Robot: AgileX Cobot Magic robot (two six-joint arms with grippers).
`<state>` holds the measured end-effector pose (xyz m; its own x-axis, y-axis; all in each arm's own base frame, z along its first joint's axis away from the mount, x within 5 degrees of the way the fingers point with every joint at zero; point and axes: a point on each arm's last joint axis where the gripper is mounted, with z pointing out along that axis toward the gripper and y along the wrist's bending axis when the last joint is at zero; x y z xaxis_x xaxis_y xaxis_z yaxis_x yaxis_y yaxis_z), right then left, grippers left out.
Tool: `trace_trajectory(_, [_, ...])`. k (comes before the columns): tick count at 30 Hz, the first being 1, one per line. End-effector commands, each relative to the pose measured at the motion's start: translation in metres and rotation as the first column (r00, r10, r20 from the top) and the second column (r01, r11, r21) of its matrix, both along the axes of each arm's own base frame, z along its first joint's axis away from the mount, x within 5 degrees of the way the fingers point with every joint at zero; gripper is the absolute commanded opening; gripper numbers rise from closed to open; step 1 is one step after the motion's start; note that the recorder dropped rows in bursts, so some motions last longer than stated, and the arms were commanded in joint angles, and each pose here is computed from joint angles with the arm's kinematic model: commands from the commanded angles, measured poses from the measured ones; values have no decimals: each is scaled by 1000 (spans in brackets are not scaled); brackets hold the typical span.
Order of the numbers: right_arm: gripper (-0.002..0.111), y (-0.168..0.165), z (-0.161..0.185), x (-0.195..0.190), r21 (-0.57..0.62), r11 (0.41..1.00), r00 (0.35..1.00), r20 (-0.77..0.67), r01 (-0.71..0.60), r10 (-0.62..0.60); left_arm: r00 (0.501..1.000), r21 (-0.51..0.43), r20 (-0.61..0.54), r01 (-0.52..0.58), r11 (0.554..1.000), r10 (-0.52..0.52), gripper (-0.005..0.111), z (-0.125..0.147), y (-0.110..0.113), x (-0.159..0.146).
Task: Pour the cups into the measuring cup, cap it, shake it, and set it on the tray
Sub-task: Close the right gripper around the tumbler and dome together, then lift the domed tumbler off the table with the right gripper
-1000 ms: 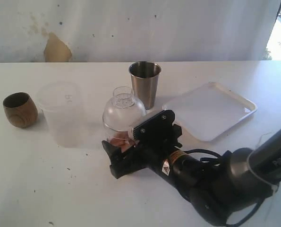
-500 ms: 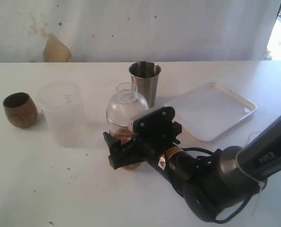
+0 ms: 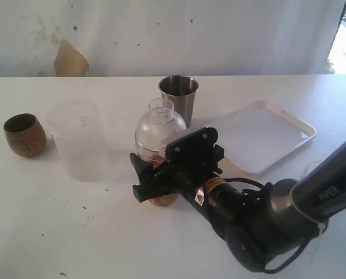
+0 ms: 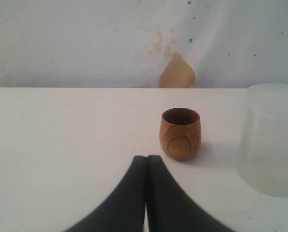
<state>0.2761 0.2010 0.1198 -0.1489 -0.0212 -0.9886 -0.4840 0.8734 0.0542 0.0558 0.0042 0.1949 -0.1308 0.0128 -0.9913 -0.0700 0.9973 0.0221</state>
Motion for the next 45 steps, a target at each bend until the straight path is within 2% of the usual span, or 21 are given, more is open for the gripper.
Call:
trace_trajectory(1, [15,2,1,0,-5,1000,1000,8,-23,23,1000,3,13,0,1000,0,0,0,0,0])
trace_trajectory(2, [2,2,1,0,-7,999,999,10,-32,32,1000,3,13,0,1000,0,0,0,0,0])
trace_trajectory(9, [1,2,9,-1,34,999,1000,10,-30,30,1000,3,13,0,1000,0,0,0,0,0])
trace_trajectory(14, [0,5,65,-6,10,995,994,48,-98,98,1000,3,13,0,1000,0,0,0,0,0])
trace_trajectory(19, [0,-39,125,3,164,972,982,52,169,-180,1000,3,13,0,1000,0,0,0,0,0])
trace_trajectory(20, [0,-36,132,0,178,979,992,59,101,-114,1000,3,13,0,1000,0,0,0,0,0])
trace_trajectory(23, [0,7,137,-27,-173,947,956,69,-272,287,1000,3,13,0,1000,0,0,0,0,0])
trace_trajectory(25, [0,-4,136,-18,-207,971,990,47,-119,131,1000,3,13,0,1000,0,0,0,0,0])
trace_trajectory(27, [0,-28,140,-2,86,993,996,-9,86,-85,1000,3,13,0,1000,0,0,0,0,0])
trace_trajectory(29, [0,6,146,-31,-197,933,944,80,-300,320,1000,3,13,0,1000,0,0,0,0,0])
trace_trajectory(30, [0,4,147,-28,-240,934,956,64,-264,286,1000,3,13,0,1000,0,0,0,0,0])
trace_trajectory(32, [0,-27,147,-4,21,999,999,-15,50,-50,1000,3,13,0,1000,0,0,0,0,0])
trace_trajectory(35, [0,0,154,-31,-160,960,964,102,-228,246,1000,3,13,0,1000,0,0,0,0,0])
trace_trajectory(37, [0,-31,153,-5,71,995,997,19,71,-73,1000,3,15,0,1000,0,0,0,0,0])
trace_trajectory(38, [0,-33,153,-3,115,991,997,3,76,-77,1000,3,15,0,1000,0,0,0,0,0])
trace_trajectory(40, [0,-1,158,-28,-68,963,957,118,-260,266,1000,6,14,0,1000,0,0,0,0,0])
trace_trajectory(41, [0,-4,158,-25,-36,978,972,106,-206,209,1000,6,14,0,1000,0,0,0,0,0])
trace_trajectory(42, [0,-29,158,-6,142,989,998,38,51,-57,1000,6,14,0,1000,0,0,0,0,0])
trace_trajectory(43, [0,-30,158,-6,205,977,998,20,54,-59,1000,6,14,0,1000,0,0,0,0,0])
trace_trajectory(44, [0,-1,165,-32,44,959,952,144,-279,270,1000,6,14,0,1000,0,0,0,0,0])
trace_trajectory(45, [0,8,165,-37,-49,946,933,155,-321,324,1000,6,14,0,1000,0,0,0,0,0])
